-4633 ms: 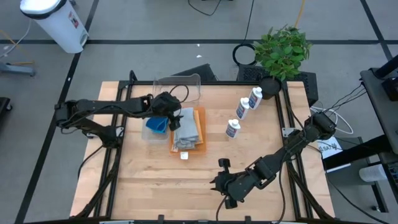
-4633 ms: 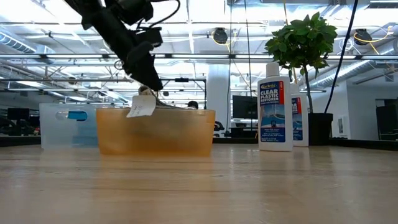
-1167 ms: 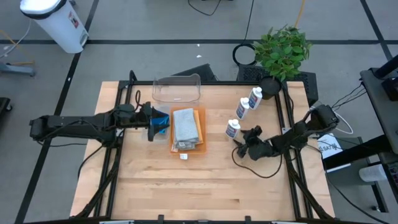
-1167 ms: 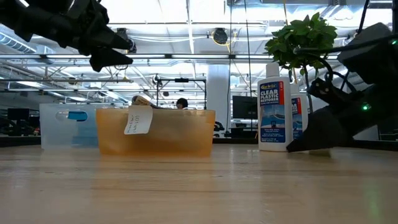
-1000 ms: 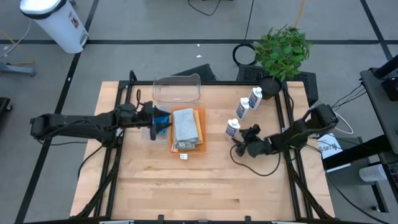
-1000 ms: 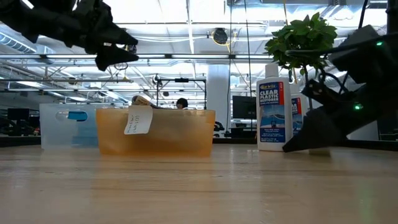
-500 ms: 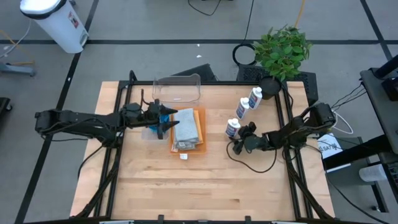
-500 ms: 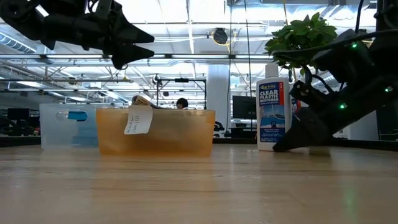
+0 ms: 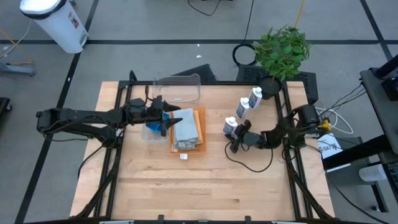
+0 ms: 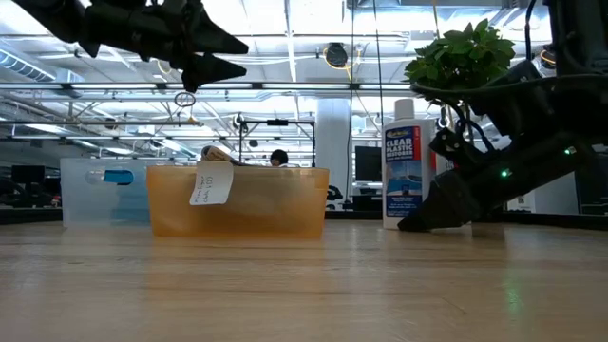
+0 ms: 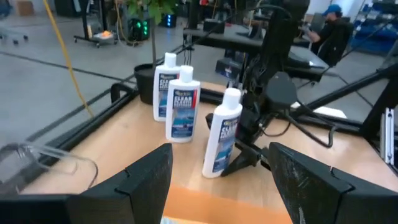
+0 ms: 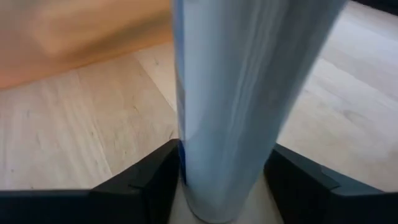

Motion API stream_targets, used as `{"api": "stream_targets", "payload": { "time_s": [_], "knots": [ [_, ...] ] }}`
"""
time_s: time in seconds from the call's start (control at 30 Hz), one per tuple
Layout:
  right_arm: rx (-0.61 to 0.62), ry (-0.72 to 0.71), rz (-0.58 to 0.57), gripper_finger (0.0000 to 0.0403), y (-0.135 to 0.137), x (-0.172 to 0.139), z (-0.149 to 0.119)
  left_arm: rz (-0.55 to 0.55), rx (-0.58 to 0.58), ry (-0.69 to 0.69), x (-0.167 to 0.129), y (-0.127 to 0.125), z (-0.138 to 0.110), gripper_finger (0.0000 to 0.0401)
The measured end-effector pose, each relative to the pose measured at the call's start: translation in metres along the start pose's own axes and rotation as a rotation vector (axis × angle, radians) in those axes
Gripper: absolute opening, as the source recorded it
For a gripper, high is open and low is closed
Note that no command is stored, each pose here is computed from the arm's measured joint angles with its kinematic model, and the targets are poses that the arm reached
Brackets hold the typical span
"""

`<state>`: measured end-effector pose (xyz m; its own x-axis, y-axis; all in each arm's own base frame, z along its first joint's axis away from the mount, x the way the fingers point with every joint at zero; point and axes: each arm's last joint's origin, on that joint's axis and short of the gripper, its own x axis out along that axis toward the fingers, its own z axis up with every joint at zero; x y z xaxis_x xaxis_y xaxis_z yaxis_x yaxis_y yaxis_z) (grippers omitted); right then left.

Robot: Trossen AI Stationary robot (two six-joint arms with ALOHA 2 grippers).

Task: Pick & Place Kitchen Items
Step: Put the plastic restorer bottle into the transparent bin

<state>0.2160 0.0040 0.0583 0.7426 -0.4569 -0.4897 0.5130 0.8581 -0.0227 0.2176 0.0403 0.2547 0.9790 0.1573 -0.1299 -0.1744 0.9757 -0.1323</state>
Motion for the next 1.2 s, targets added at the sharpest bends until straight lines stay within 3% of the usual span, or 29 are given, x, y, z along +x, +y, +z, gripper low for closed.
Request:
{"api": "stream_targets", "payload": {
  "time_s": [0.27, 0.57, 0.73, 1.0, 1.2],
  "knots": [
    [0.014, -0.056, 0.052, 0.018, 0.002, 0.0, 0.007, -0.002, 0.02, 0.033, 0.0, -0.001, 0.0, 0.0271],
    [-0.028, -0.09, 0.06, 0.0099, 0.003, 0.0, 0.01, -0.003, 0.042, 0.008, 0.0, -0.002, 0.003, 0.0271],
    [-0.055, -0.126, 0.063, 0.0095, 0.004, -0.001, 0.014, -0.007, -0.011, -0.017, 0.001, -0.002, 0.007, 0.0271],
    [-0.109, -0.149, 0.205, 0.0094, 0.018, 0.0, 0.039, -0.019, 0.042, 0.136, 0.009, -0.015, 0.05, 0.0271],
    [-0.192, 0.02, 0.226, 0.0092, 0.04, 0.014, 0.072, -0.105, 0.179, 0.311, 0.043, -0.034, 0.069, 0.0271]
  ]
}}
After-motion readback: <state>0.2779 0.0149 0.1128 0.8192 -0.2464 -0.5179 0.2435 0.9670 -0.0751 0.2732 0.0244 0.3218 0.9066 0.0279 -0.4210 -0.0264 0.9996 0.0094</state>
